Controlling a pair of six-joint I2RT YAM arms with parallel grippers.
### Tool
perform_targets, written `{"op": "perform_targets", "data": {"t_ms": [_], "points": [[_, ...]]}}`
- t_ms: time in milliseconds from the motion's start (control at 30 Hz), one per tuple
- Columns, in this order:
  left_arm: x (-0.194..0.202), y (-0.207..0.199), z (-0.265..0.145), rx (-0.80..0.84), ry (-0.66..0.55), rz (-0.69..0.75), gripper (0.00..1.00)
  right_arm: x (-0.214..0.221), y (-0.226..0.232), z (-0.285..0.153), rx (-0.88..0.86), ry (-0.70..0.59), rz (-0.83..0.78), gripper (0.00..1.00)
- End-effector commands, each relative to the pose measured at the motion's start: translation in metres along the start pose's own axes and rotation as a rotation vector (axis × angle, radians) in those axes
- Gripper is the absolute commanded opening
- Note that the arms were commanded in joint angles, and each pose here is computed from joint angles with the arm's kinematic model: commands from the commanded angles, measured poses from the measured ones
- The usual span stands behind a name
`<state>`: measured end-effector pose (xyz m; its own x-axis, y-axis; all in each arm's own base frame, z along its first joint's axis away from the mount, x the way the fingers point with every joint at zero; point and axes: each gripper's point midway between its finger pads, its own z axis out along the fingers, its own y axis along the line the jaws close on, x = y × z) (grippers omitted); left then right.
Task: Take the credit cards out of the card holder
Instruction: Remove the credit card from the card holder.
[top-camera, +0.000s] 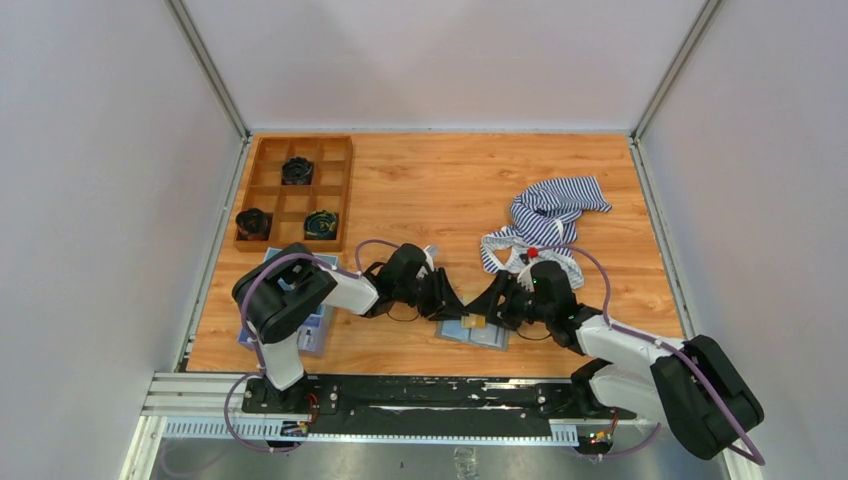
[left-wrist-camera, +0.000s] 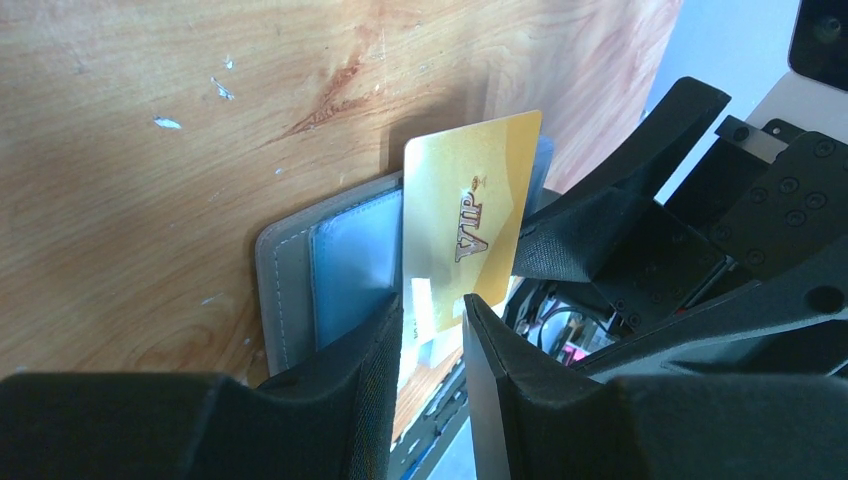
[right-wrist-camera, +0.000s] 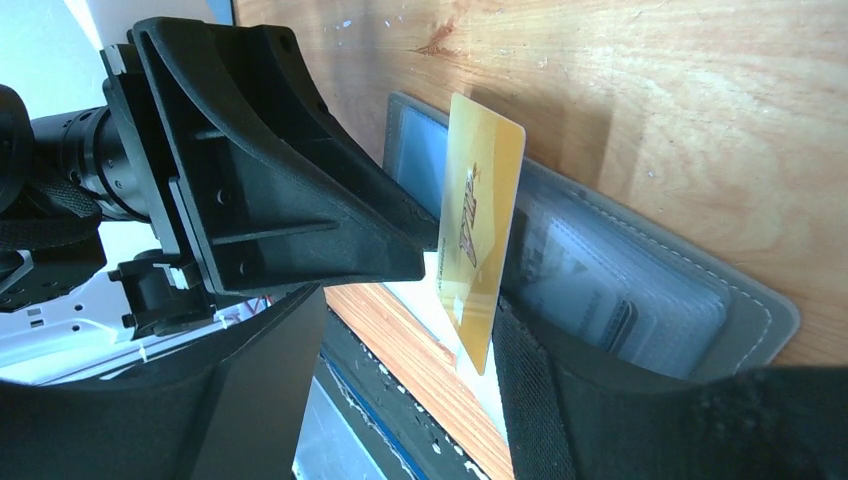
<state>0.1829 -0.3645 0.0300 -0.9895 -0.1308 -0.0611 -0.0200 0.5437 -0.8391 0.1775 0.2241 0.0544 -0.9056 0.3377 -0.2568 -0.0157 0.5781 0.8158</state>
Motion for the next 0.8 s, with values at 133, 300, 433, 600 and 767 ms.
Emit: {"op": "perform_targets", "data": {"t_ms": [133, 300, 433, 600, 767], "points": [[-0.001, 0.002, 0.003, -0.011, -0.001, -0.005, 0.34, 0.015, -0.029, 0.0, 0.118, 0.026, 0.044, 0.52], [0.0, 0.005, -0.001, -0.013, -0.003, -0.004, 0.33, 0.017, -0.035, -0.001, 0.135, 0.02, 0.055, 0.32], [0.0, 0.004, -0.004, -0.009, -0.008, -0.003, 0.32, 0.017, -0.037, -0.003, 0.146, 0.016, 0.061, 0.15], [-0.004, -0.011, -0.011, 0.028, -0.023, 0.017, 0.33, 0.016, -0.03, -0.005, 0.127, 0.018, 0.038, 0.0], [-0.005, -0.025, -0.021, 0.069, -0.029, 0.035, 0.41, 0.008, -0.006, -0.013, 0.022, -0.022, -0.031, 0.0]]}}
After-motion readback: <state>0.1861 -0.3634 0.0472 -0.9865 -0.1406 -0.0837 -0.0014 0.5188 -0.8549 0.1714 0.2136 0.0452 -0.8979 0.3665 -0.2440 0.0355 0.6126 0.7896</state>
